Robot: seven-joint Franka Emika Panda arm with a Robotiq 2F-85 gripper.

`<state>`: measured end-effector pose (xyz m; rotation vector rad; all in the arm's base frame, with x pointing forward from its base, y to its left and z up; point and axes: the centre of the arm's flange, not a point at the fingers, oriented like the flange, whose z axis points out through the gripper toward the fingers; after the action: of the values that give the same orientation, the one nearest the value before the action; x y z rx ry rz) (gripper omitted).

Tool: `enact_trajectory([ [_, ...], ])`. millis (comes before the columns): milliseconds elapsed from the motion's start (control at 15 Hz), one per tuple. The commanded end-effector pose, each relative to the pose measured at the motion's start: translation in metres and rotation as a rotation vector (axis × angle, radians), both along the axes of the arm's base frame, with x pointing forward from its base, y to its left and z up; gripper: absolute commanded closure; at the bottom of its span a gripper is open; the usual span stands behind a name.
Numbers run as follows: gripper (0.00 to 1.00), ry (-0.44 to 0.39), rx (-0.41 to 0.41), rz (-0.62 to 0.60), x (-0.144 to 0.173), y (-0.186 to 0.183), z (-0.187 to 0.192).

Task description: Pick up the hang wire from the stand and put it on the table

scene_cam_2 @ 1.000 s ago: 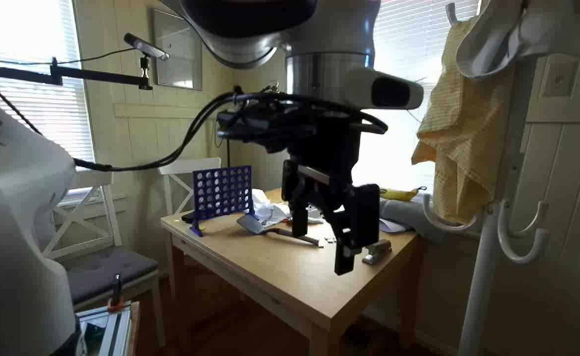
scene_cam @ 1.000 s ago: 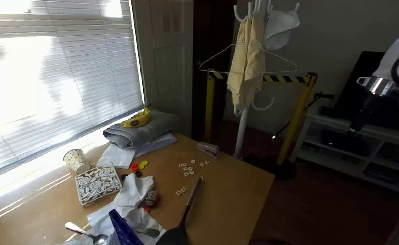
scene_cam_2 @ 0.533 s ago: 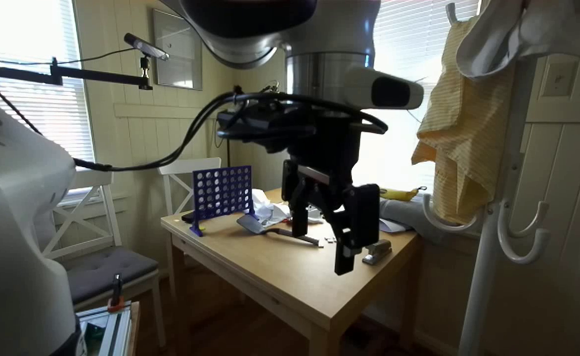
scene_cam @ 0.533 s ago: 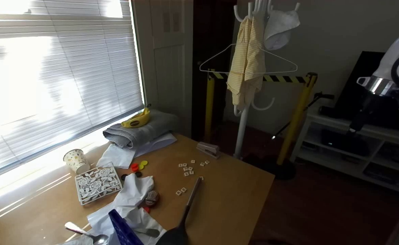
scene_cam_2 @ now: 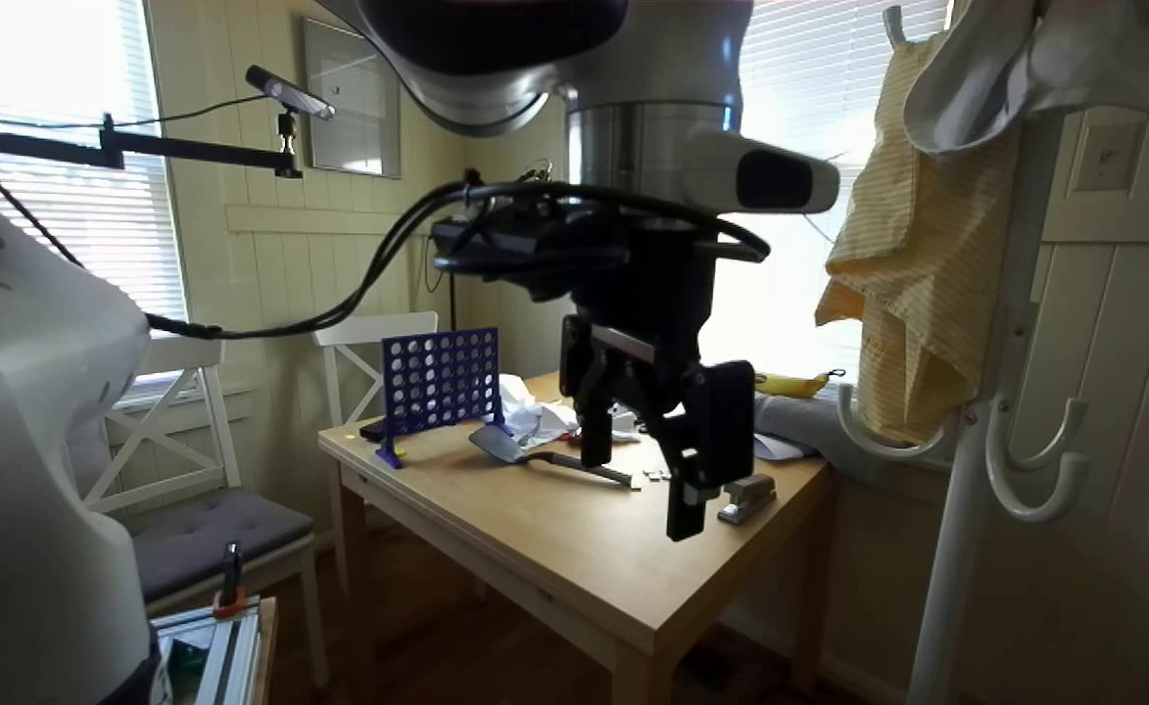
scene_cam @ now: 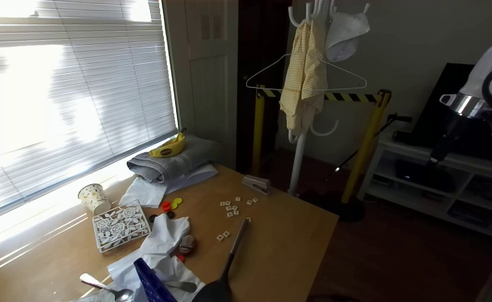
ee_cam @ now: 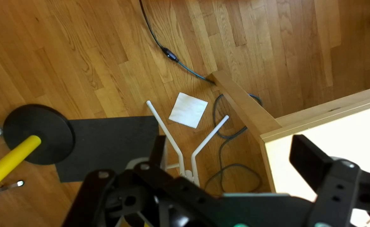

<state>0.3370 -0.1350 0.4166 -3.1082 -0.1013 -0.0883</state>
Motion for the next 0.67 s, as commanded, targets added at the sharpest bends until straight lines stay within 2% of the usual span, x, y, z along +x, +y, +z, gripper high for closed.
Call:
enact_trajectory([
  [0,0.00,-0.120,-0.041,0.091,0.013,0.010,0.023],
  [200,0.00,-0.208,-0.124,0.208,0.024,0.027,0.066],
  [600,0.00,-0.447,-0.277,0.374,0.080,0.076,0.173],
])
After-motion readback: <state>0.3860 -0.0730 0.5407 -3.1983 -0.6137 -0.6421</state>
